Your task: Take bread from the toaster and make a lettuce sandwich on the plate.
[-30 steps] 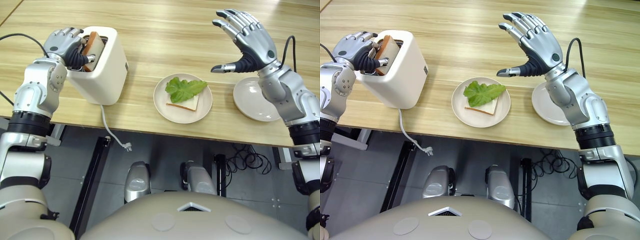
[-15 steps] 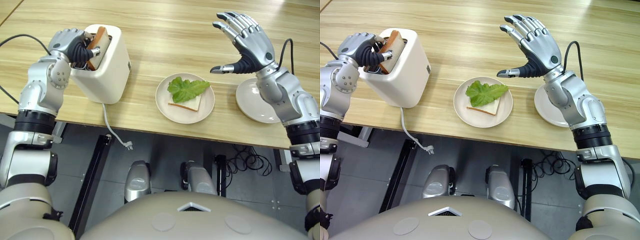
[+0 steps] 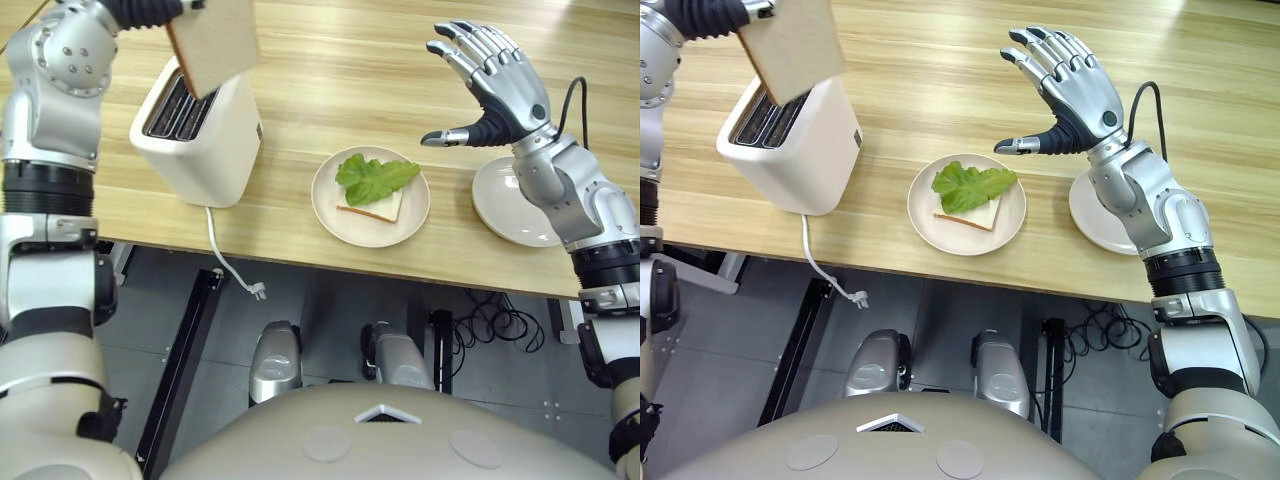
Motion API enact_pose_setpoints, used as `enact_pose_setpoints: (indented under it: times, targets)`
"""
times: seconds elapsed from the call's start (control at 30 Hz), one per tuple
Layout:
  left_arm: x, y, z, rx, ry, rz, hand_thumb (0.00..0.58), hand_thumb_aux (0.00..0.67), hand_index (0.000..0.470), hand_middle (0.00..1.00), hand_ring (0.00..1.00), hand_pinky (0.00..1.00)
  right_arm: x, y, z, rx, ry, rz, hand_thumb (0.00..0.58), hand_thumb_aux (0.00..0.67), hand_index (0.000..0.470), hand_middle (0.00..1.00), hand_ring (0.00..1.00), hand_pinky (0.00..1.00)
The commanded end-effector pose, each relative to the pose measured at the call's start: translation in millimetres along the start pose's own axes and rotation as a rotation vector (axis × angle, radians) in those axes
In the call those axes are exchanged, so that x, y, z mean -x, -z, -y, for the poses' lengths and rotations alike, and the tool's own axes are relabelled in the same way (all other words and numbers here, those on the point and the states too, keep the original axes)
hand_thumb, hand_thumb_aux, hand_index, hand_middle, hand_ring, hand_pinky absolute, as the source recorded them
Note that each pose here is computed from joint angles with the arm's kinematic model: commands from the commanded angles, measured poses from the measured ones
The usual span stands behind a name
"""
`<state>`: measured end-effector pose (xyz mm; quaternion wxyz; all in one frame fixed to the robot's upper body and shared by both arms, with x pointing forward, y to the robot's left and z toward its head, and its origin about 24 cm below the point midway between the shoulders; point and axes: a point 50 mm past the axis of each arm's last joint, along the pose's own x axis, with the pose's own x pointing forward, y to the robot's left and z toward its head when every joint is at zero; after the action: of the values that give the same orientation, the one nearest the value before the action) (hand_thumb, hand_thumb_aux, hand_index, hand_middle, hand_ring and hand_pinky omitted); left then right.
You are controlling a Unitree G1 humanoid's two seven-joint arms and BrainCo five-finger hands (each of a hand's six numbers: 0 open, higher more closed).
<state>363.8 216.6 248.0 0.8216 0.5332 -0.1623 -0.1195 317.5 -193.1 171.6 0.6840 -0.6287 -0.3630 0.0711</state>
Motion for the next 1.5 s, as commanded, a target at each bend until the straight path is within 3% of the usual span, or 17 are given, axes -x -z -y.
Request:
enact_pose_setpoints:
  times: [0.03, 0.2, 0.4, 0.57, 0.73, 0.93, 1.17, 1.5]
  targets:
    - [-8.2, -11.1, 18.9, 0.163, 0.076, 0.07, 0.58, 0.67, 0.46, 1.0, 1.0, 1.0, -1.3, 3.0, 3.1, 0.004, 0.013, -0.008, 0.0, 0.0, 0.0, 0.0, 0.0, 0.0]
    - [-22.8, -32.3, 79.0, 0.402, 0.267, 0.151, 0.58, 0.67, 0.46, 1.0, 1.0, 1.0, 0.2, 7.7, 9.1, 0.02, 0.032, -0.019, 0.0, 0.0, 0.0, 0.0, 0.0, 0.0]
    - [-34.7, -51.1, 168.1, 0.498, 0.483, 0.134, 0.58, 0.67, 0.46, 1.0, 1.0, 1.0, 1.7, 13.6, 21.3, 0.032, 0.076, -0.028, 0.0, 0.0, 0.0, 0.0, 0.0, 0.0]
    - [-36.9, -58.6, 205.4, 0.54, 0.572, 0.109, 0.58, 0.67, 0.46, 1.0, 1.0, 1.0, 3.6, 9.6, 20.0, -0.017, 0.067, -0.004, 0.0, 0.0, 0.0, 0.0, 0.0, 0.0]
    - [-41.3, -65.5, 223.5, 0.471, 0.578, 0.067, 0.58, 0.67, 0.46, 1.0, 1.0, 1.0, 8.6, -5.9, -0.1, -0.082, -0.03, 0.071, 0.0, 0.0, 0.0, 0.0, 0.0, 0.0]
    - [-44.9, -71.1, 229.0, 0.436, 0.573, 0.055, 0.58, 0.67, 0.46, 1.0, 1.0, 1.0, 27.2, -39.1, -31.7, -0.261, -0.328, 0.23, 0.0, 0.0, 0.0, 0.0, 0.0, 0.0]
    - [-44.7, -69.0, 232.9, 0.403, 0.574, 0.019, 0.58, 0.67, 0.46, 1.0, 1.0, 1.0, 45.4, -48.9, -63.7, -0.197, -0.625, 0.242, 0.0, 0.0, 0.0, 0.0, 0.0, 0.0]
    - [-39.4, -61.5, 242.8, 0.338, 0.597, -0.049, 0.58, 0.67, 0.46, 1.0, 1.0, 1.0, 50.9, -55.5, -81.3, -0.043, -0.775, 0.226, 0.0, 0.0, 0.0, 0.0, 0.0, 0.0]
